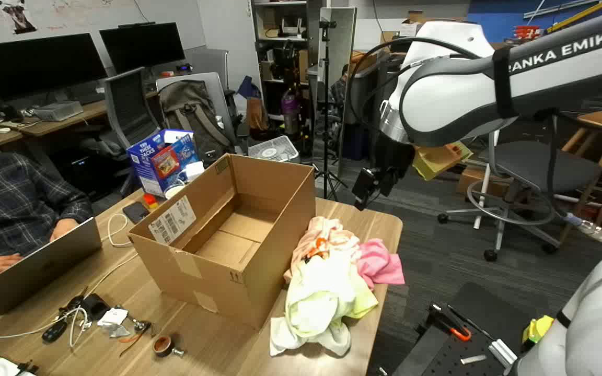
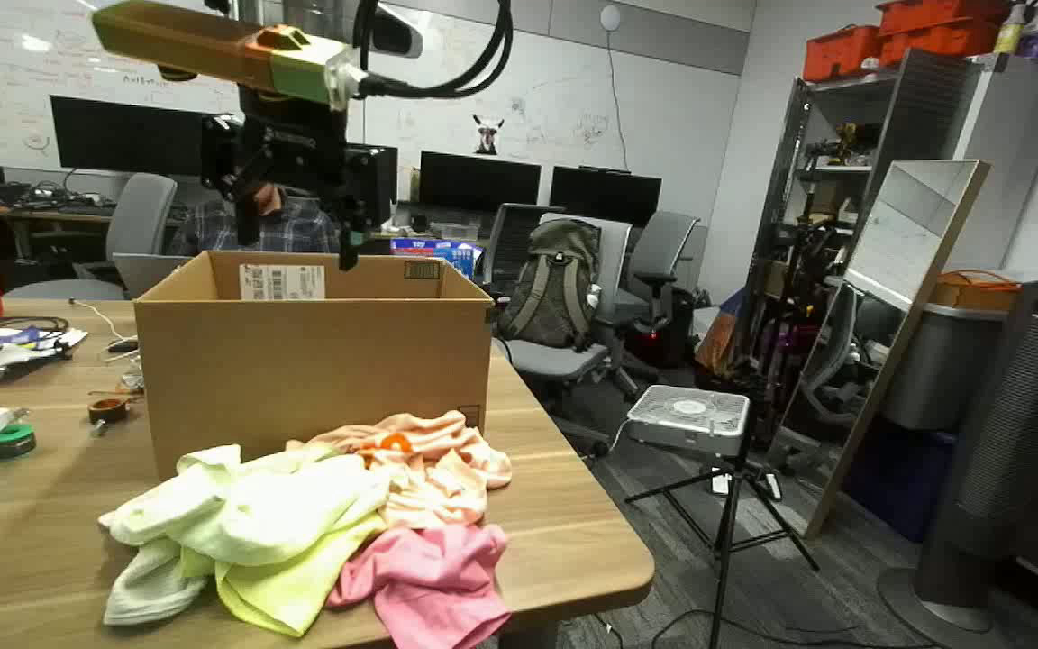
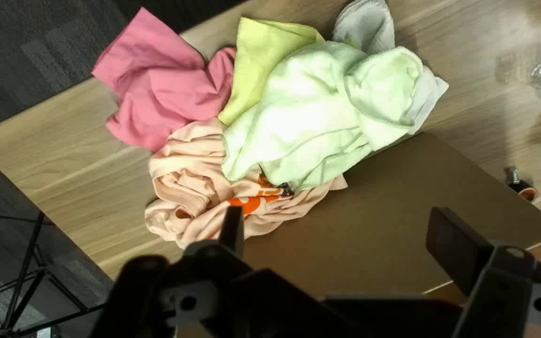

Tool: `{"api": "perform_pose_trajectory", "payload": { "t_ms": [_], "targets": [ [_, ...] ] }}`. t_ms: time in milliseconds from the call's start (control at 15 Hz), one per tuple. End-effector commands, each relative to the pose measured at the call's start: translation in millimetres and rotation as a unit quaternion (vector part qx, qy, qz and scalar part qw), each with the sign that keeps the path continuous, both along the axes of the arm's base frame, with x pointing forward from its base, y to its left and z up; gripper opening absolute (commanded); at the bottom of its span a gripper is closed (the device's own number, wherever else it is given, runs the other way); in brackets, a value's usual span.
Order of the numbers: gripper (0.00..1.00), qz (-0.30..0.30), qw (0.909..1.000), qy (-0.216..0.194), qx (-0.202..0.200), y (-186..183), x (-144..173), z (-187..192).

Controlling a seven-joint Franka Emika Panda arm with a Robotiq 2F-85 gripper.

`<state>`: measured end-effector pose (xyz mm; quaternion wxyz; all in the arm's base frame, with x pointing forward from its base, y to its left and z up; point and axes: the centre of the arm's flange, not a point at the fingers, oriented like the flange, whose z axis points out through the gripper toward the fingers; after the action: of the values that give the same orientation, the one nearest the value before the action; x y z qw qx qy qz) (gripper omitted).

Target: Put the yellow and pink clothes inside the box

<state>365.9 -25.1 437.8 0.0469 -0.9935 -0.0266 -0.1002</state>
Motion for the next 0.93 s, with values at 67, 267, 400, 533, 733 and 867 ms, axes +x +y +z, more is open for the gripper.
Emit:
{"api": "perform_pose_trajectory", "payload": {
  "t_ms": [67, 267, 400, 533, 733, 867],
  "targets": [
    [1.00, 0.000, 1.0000, -0.003, 0.000, 0, 0, 3],
    [1.00, 0.000, 1.0000, -0.005, 0.000, 0, 0, 4],
    [1.00, 0.000, 1.0000, -0.004, 0.000, 0, 0, 3],
    [1.00, 0.002, 1.0000, -0.004, 0.001, 2, 0, 0],
    [1.00, 0.006, 1.0000, -0.005, -0.001, 7, 1, -3],
    [1.00, 0.010, 0.9999, -0.003, -0.002, 11, 1, -5]
  ]
}}
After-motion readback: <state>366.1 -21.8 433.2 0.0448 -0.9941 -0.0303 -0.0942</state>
